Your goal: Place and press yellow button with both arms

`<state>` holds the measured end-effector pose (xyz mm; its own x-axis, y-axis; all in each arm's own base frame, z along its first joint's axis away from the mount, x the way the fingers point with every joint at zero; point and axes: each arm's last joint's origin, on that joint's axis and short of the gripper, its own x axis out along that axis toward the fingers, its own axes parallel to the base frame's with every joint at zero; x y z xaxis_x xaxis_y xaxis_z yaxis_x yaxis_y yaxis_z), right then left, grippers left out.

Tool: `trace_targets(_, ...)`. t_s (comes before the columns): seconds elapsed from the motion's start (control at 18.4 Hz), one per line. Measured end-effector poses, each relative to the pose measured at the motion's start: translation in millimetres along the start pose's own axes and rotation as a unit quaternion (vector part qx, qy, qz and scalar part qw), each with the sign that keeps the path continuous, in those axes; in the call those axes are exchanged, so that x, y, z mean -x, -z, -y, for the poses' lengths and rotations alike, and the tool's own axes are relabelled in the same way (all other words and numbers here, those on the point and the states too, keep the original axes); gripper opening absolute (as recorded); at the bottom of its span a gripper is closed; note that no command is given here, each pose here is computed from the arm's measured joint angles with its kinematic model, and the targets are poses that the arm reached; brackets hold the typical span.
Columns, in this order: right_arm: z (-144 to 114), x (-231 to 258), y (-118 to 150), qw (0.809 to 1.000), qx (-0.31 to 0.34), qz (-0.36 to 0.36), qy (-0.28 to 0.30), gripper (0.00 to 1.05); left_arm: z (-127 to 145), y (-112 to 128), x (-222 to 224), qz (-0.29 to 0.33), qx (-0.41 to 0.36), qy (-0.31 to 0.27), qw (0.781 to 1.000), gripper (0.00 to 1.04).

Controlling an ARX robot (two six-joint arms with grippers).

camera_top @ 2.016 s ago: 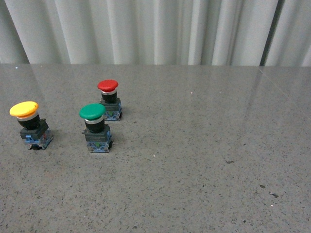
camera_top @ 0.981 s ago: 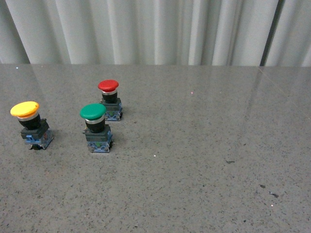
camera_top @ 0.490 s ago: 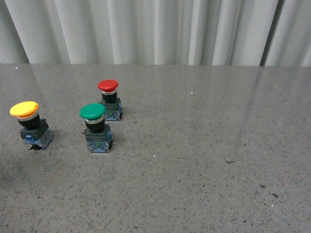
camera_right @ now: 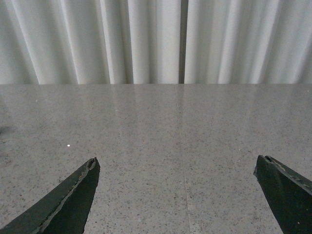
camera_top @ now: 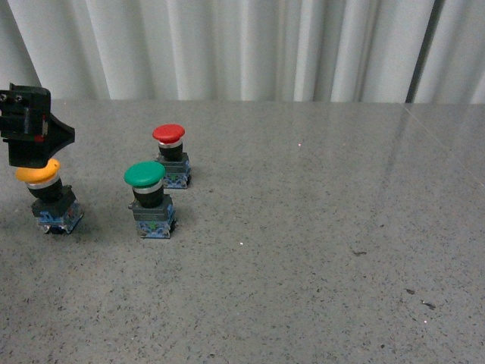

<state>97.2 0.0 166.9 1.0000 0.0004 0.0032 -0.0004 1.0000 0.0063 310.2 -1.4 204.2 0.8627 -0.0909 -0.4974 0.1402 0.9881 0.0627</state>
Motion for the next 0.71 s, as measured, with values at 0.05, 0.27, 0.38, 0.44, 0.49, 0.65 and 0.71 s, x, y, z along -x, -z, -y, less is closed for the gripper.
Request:
trace_targets(0.05, 0, 0, 0, 1.000, 0.000, 0.000, 0.000, 0.98, 4, 0, -1, -0.001, 0.003, 0.001, 1.000, 0.98)
trace_targets(0.27, 0, 0, 0, 1.000, 0.000, 0.000, 0.000, 0.98, 16, 24, -10, -0.043, -0.003, -0.007, 0.999, 0.98)
trace_targets(0.38, 0, 0, 0, 1.000, 0.000, 0.000, 0.000, 0.98, 15, 31, -12, -0.052, -0.002, -0.017, 0.998, 0.98)
trace_targets(0.44, 0, 0, 0, 1.000, 0.000, 0.000, 0.000, 0.98, 15, 34, -11, -0.055, -0.002, -0.024, 0.998, 0.98)
trace_targets(0.49, 0, 0, 0, 1.000, 0.000, 0.000, 0.000, 0.98, 14, 34, -11, -0.054, -0.001, -0.026, 0.998, 0.98)
trace_targets(0.65, 0, 0, 0, 1.000, 0.000, 0.000, 0.000, 0.98, 16, 36, -9, -0.051, -0.003, -0.030, 0.998, 0.98)
trace_targets(0.71, 0, 0, 0, 1.000, 0.000, 0.000, 0.000, 0.98, 16, 37, -8, -0.050, -0.004, -0.029, 0.998, 0.98)
